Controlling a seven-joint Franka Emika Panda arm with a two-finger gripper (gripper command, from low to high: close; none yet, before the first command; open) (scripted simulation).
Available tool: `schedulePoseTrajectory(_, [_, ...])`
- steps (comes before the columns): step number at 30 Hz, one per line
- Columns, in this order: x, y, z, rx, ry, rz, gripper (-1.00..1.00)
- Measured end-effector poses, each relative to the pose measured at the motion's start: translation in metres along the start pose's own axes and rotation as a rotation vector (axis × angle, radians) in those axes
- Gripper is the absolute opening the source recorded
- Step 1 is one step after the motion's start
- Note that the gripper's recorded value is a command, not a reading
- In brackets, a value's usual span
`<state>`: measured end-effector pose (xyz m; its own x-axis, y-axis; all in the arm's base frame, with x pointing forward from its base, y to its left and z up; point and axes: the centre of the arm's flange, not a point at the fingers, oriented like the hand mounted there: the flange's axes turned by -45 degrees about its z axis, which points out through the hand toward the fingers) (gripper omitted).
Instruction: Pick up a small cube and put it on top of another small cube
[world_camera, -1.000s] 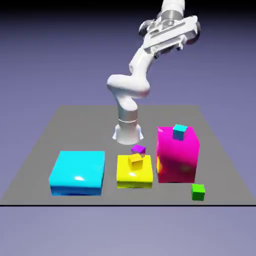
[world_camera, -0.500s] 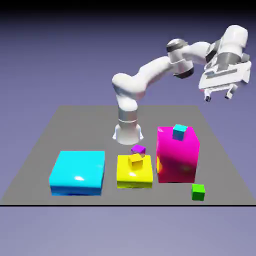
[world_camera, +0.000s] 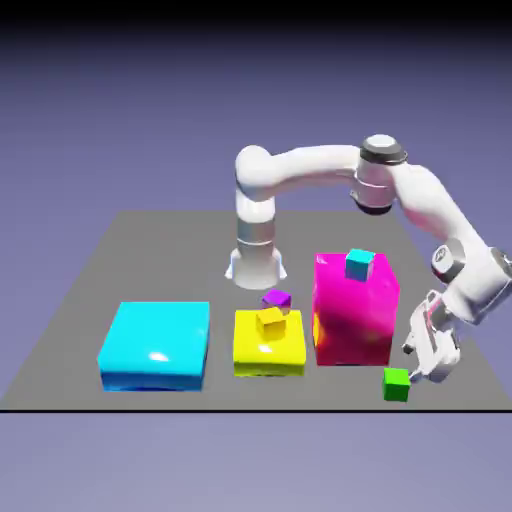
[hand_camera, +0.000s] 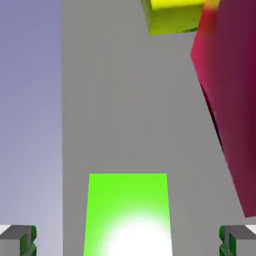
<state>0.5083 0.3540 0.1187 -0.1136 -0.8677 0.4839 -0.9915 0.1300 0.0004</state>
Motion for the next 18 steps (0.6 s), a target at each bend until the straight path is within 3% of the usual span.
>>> schedulePoseTrajectory(1, [-0.001,0.000,0.009,0.000,0.000,0.001,-1.00])
schedulePoseTrajectory(3, [-0.001,0.000,0.009,0.000,0.000,0.001,-1.00])
schedulePoseTrajectory(6, [0.017,0.002,-0.071,0.018,-0.001,0.016,-1.00])
schedulePoseTrajectory(11, [0.082,0.023,-0.139,0.105,-0.022,0.123,-1.00])
schedulePoseTrajectory(18, [0.178,0.055,-0.176,0.132,-0.054,0.243,-1.00])
